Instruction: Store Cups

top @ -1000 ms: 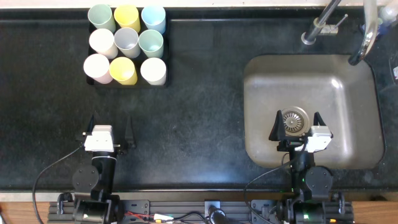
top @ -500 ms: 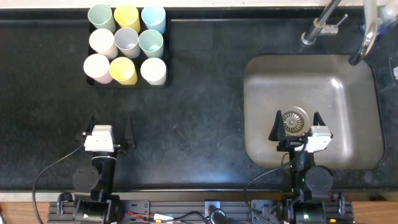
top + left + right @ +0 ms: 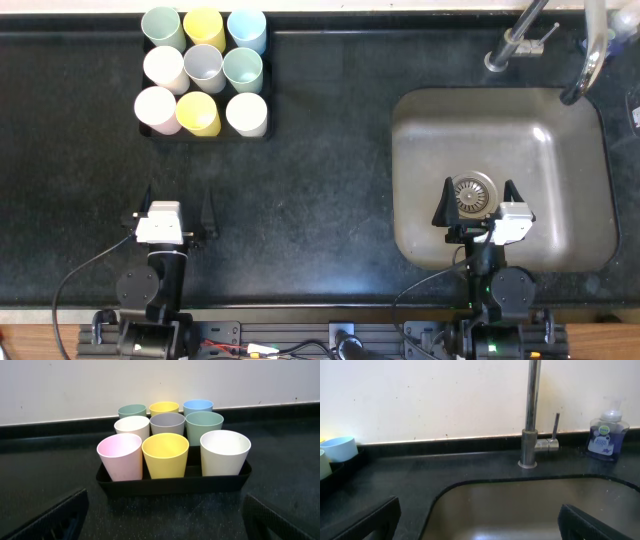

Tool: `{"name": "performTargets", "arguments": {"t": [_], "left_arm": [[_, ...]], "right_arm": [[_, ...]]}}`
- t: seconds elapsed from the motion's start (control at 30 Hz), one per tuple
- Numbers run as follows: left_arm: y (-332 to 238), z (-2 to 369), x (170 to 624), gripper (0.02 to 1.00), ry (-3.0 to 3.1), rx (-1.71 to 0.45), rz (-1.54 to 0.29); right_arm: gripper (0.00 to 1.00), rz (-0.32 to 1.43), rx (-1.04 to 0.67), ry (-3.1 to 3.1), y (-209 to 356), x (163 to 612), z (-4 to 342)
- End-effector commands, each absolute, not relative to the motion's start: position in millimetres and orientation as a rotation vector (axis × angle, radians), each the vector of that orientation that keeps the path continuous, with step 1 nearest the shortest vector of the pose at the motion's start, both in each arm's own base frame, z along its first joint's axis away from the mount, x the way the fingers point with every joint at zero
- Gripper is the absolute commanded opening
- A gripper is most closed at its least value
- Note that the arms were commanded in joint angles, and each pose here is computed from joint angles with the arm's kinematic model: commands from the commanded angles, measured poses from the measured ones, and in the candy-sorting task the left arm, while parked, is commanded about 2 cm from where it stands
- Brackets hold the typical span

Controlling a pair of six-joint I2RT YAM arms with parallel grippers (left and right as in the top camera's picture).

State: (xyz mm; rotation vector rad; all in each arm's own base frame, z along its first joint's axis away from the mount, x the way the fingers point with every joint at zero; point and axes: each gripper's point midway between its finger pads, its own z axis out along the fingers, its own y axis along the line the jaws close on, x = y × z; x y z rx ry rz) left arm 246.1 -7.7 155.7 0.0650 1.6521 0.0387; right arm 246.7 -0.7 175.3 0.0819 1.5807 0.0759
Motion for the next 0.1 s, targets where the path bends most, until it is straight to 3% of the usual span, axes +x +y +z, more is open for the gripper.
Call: {"name": "performTargets", "arguments": {"t": [0.03, 0.1], "left_arm": [[-8.8, 156.9, 245.6, 0.998, 1.645, 0.084, 0.048], [-8.8, 156.9, 245.6, 0.996, 1.645, 0.084, 0.048]], "right_arm": [[0.998, 0.086, 0.085, 1.58, -0.2, 246.8, 171.9], [0.998, 0.085, 0.085, 1.58, -0.2, 246.8, 171.9]]}}
